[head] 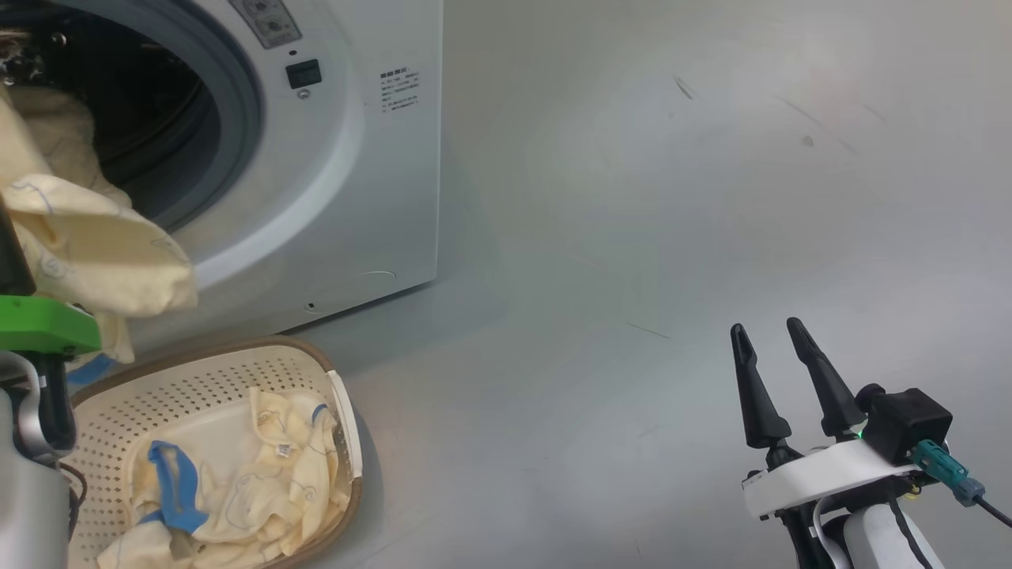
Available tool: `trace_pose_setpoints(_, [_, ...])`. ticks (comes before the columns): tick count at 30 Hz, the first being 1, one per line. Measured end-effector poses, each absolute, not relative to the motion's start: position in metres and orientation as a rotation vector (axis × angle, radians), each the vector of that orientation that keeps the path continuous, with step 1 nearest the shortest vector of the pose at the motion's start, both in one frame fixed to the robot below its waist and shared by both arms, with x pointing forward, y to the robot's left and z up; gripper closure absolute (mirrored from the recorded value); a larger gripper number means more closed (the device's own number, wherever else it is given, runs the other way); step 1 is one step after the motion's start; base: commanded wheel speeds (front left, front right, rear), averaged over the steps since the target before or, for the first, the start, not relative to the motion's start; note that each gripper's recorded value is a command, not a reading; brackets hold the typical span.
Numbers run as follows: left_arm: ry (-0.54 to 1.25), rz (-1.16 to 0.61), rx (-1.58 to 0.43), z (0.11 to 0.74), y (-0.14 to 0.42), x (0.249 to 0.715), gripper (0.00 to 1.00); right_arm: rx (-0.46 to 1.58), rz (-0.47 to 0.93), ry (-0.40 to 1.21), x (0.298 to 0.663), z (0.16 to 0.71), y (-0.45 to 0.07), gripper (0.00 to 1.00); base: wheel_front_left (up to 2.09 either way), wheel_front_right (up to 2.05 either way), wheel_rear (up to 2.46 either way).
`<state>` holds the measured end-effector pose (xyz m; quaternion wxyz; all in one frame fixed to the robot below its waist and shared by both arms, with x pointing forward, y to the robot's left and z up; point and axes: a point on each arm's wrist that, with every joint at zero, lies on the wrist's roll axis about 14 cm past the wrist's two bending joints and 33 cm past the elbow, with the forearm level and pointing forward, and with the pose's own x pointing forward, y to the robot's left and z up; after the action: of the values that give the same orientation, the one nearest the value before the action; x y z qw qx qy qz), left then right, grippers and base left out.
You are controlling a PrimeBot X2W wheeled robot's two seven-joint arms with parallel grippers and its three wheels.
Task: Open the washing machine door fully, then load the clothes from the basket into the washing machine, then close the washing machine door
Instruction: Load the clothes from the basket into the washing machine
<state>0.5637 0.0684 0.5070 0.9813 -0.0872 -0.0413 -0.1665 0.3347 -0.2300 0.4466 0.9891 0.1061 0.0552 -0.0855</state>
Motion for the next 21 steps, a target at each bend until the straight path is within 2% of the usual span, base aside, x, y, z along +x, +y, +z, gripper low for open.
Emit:
trace_pose_setpoints(9, [-0.009,-0.360,-0.152,0.477,0.053,0.591,1.00,0.209,-0.208,0.163,0.328,0.432,-0.237,0.00,0.00,0.00,0.00])
trace_pose_setpoints(21, [-0.082,-0.357,-0.181,0.495,0.050,0.644,1.00,0.215,-0.178,0.252,0.332,0.407,-0.223,0.00,0.00,0.00,0.00])
